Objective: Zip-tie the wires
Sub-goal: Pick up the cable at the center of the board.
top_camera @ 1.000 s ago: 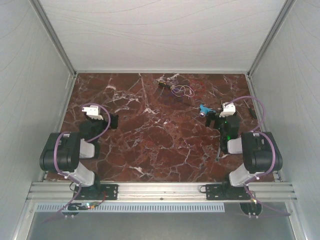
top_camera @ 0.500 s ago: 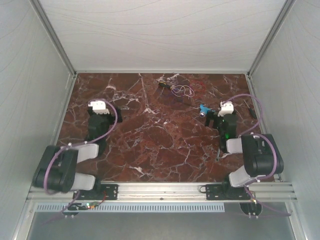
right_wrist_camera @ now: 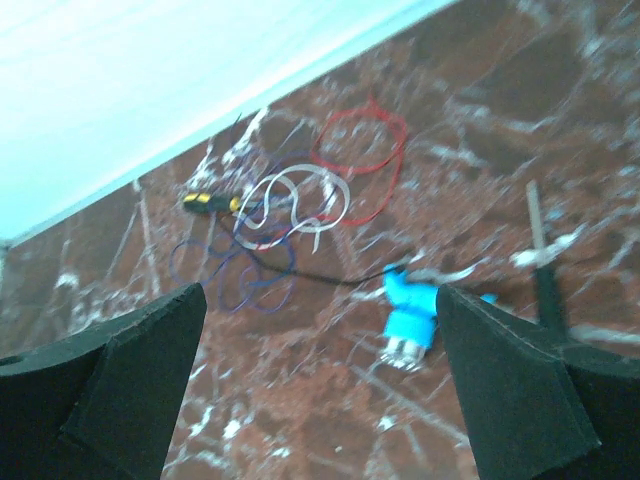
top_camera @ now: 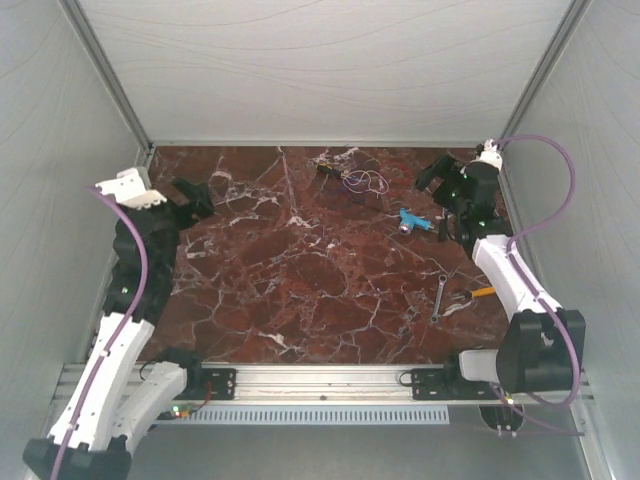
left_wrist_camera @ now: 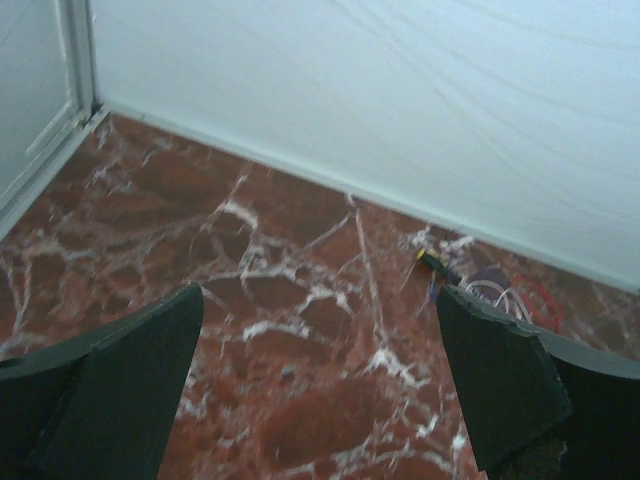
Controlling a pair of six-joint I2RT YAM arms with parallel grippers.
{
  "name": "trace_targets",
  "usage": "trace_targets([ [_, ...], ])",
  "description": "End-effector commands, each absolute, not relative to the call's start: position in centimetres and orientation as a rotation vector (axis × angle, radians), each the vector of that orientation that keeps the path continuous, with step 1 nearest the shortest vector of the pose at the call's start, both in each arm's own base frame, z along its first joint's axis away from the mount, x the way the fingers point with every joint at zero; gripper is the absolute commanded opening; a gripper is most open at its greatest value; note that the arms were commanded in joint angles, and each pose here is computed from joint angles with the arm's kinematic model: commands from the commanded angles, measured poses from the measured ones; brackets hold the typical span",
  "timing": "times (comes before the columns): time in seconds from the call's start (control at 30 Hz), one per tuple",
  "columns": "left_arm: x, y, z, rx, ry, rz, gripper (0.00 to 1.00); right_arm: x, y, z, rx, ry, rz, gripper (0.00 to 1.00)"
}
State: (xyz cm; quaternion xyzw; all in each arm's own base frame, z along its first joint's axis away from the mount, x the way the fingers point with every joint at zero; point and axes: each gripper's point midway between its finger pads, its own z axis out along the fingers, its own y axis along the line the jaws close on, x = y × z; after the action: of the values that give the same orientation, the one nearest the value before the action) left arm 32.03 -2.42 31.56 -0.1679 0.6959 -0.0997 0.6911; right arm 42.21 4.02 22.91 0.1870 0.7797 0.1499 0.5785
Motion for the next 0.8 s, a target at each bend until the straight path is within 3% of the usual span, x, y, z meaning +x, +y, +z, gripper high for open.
trace_targets([
  [0.0, 28.9, -2.2, 24.8, -0.292, 1.778, -0.139, 1.00, 40.5, 8.3, 18.0, 0.591, 2.095, 0.610, 0.98],
  [0.2, 28.4, -4.4, 20.6, -0.161, 1.873, -0.222, 1.00, 41.7, 12.8, 14.0, 0.680, 2.211, 0.644, 0.94],
  [0.47, 28.2, -6.0, 20.0, -0.077, 1.903, -0.296, 1.00, 44.5, 18.4, 10.0, 0.306, 2.347, 0.519, 0.94],
  [0.77, 28.2, -6.2, 19.9, -0.057, 1.900, -0.299, 1.00, 45.8, 22.1, 6.7, 0.223, 2.454, 0.389, 0.88],
])
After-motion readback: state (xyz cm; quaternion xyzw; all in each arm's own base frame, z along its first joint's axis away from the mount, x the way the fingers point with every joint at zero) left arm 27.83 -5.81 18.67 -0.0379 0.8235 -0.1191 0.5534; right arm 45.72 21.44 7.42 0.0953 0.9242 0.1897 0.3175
